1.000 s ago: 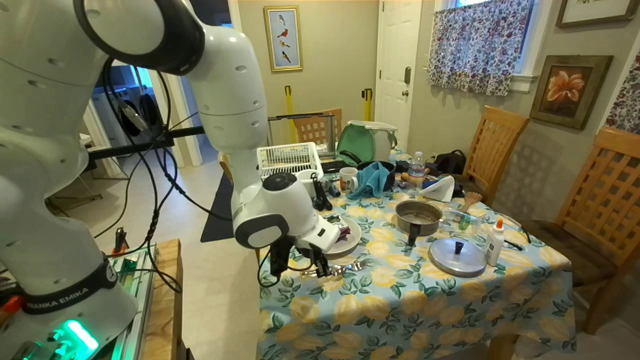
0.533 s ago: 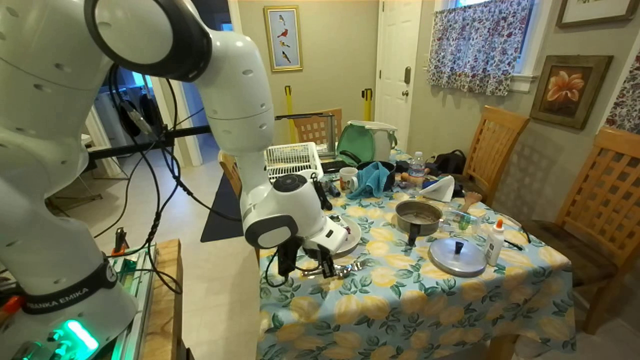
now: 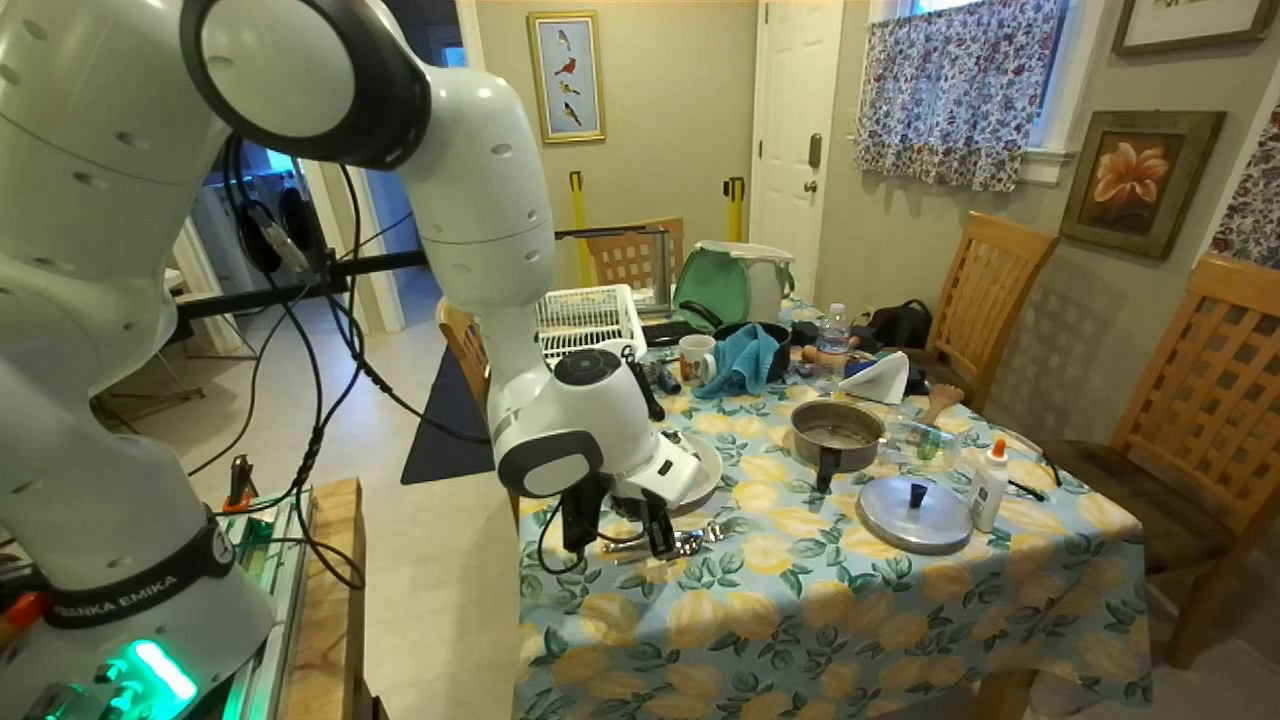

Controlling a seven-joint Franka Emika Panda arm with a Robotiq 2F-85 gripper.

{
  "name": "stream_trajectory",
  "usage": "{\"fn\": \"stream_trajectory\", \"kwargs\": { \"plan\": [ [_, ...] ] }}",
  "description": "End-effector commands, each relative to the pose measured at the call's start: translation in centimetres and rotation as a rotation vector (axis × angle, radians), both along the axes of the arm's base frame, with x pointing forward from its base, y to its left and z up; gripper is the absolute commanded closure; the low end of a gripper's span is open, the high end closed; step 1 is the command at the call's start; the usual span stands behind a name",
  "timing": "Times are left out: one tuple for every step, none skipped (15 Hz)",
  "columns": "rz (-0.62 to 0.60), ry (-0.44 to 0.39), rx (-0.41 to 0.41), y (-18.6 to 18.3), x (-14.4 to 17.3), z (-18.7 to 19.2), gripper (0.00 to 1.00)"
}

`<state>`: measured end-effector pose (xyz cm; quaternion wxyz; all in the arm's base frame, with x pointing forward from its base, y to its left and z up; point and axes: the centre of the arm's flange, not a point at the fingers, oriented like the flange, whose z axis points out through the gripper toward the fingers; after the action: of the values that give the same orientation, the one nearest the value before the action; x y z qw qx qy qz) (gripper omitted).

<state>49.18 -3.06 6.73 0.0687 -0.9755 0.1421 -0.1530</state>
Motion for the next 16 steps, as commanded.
{"fn": "stream_trajectory", "kwargs": {
  "plan": [
    [0.016, 0.001, -0.005, 0.2, 0.3, 0.3, 0.33],
    [0.018, 0.0, -0.007, 0.4, 0.2, 0.5, 0.27],
    [0.024, -0.002, -0.011, 0.7, 0.0, 0.9, 0.2],
    [0.027, -0.002, -0.017, 1.2, -0.1, 1.4, 0.12],
    [0.035, -0.006, -0.021, 1.6, -0.2, 1.9, 0.06],
    [0.039, -0.009, -0.026, 2.1, -0.3, 2.5, 0.0],
    [0.04, -0.014, -0.037, 2.5, -0.3, 2.9, 0.0],
    [0.051, -0.017, -0.043, 2.9, -0.4, 3.5, 0.0],
    [0.054, -0.018, -0.053, 3.4, -0.4, 4.1, 0.0],
    [0.063, -0.018, -0.06, 3.7, -0.4, 4.6, 0.0],
    [0.059, -0.012, -0.069, 4.1, -0.5, 5.1, 0.0],
    [0.064, -0.01, -0.076, 4.4, -0.6, 5.7, 0.0],
    [0.069, 0.0, -0.071, 4.7, -0.6, 6.3, 0.0],
    [0.073, 0.006, -0.067, 5.1, -0.6, 6.9, 0.0],
    [0.081, 0.014, -0.062, 5.5, -0.7, 7.5, 0.0],
    [0.087, 0.025, -0.063, 5.9, -0.7, 7.9, 0.0]
  ]
}}
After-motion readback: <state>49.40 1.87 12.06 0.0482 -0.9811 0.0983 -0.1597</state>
